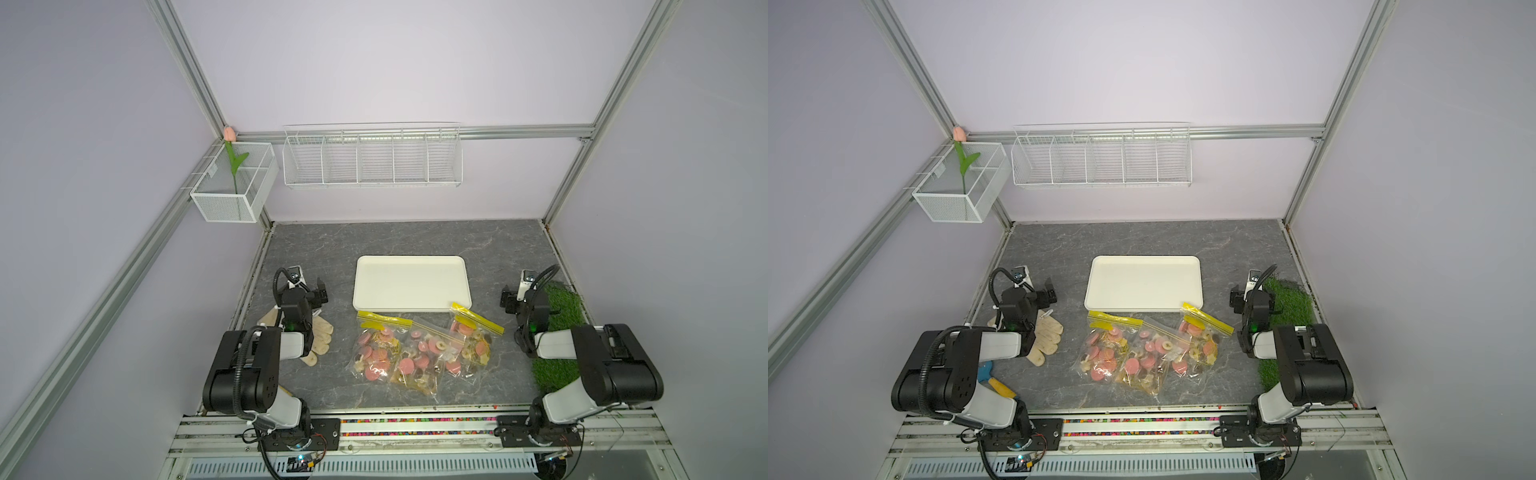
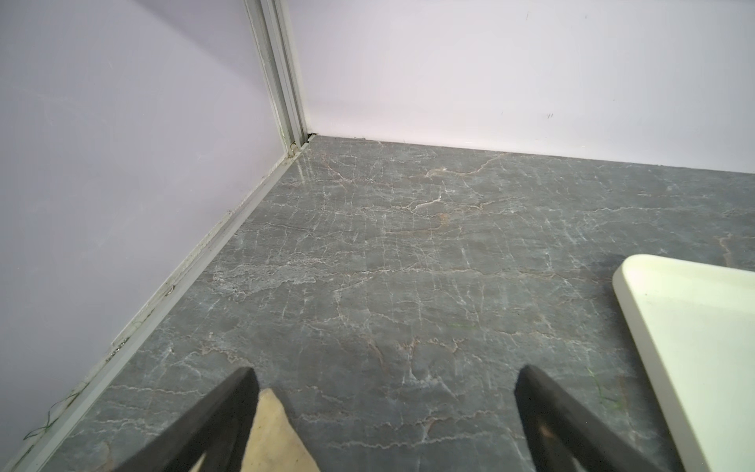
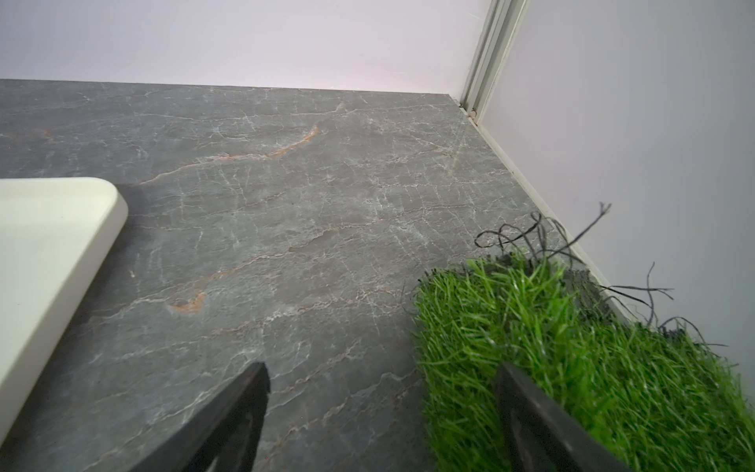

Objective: Pour cookies out of the ziploc bag
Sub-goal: Pick up the ziploc bag from the center of the board.

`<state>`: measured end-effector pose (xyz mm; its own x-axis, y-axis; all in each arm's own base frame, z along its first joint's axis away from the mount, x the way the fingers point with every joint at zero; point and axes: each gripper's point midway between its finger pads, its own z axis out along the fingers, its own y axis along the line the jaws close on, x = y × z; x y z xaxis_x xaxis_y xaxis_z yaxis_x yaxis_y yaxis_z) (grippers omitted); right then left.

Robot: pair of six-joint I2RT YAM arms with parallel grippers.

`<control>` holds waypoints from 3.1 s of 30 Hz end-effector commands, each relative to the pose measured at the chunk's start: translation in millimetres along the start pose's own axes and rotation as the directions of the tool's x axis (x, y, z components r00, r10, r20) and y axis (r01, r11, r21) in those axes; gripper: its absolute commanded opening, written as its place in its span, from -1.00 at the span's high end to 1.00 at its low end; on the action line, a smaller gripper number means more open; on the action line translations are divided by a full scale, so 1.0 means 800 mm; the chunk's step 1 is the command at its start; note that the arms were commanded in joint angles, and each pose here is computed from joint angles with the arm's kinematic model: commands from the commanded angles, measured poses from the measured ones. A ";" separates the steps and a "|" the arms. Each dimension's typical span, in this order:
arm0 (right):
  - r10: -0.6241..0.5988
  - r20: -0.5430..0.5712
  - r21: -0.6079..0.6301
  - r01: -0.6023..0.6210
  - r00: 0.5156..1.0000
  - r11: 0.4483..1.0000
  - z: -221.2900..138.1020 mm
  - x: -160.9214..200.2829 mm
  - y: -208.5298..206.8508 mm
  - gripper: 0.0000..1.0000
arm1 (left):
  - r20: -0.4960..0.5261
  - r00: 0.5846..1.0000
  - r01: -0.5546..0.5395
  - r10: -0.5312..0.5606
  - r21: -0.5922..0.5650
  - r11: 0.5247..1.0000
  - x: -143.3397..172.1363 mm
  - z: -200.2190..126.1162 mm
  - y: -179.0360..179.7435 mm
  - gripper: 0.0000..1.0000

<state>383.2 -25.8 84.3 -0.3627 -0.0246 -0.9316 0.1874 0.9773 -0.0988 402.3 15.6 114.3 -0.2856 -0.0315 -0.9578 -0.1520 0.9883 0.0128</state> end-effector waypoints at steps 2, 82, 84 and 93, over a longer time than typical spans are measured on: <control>-0.049 0.061 0.002 0.049 0.997 0.999 -0.013 -0.043 0.011 -0.78 | -0.031 1.000 -0.003 0.003 -0.012 1.000 -0.041 0.000 -0.001 -1.00; -0.244 -0.418 -0.792 -0.220 0.875 0.569 -0.250 -0.052 0.336 -0.83 | -0.789 0.595 0.661 -0.151 0.374 0.651 0.114 -0.113 -0.227 -0.06; -0.247 -0.416 -0.791 -0.214 0.875 0.573 -0.249 -0.052 0.335 -0.83 | -0.789 0.596 0.660 -0.150 0.376 0.650 0.116 -0.114 -0.226 -0.07; -0.246 -0.412 -0.784 -0.205 0.877 0.586 -0.246 -0.053 0.334 -0.83 | -0.782 0.604 0.660 -0.157 0.380 0.648 0.116 -0.119 -0.223 0.30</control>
<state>265.8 278.2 159.4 -0.7606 -0.1662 -0.6276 -0.5186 0.7371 0.4333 312.5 -175.1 43.2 -0.8954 -0.2971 -0.3318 0.0402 0.6881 -0.7245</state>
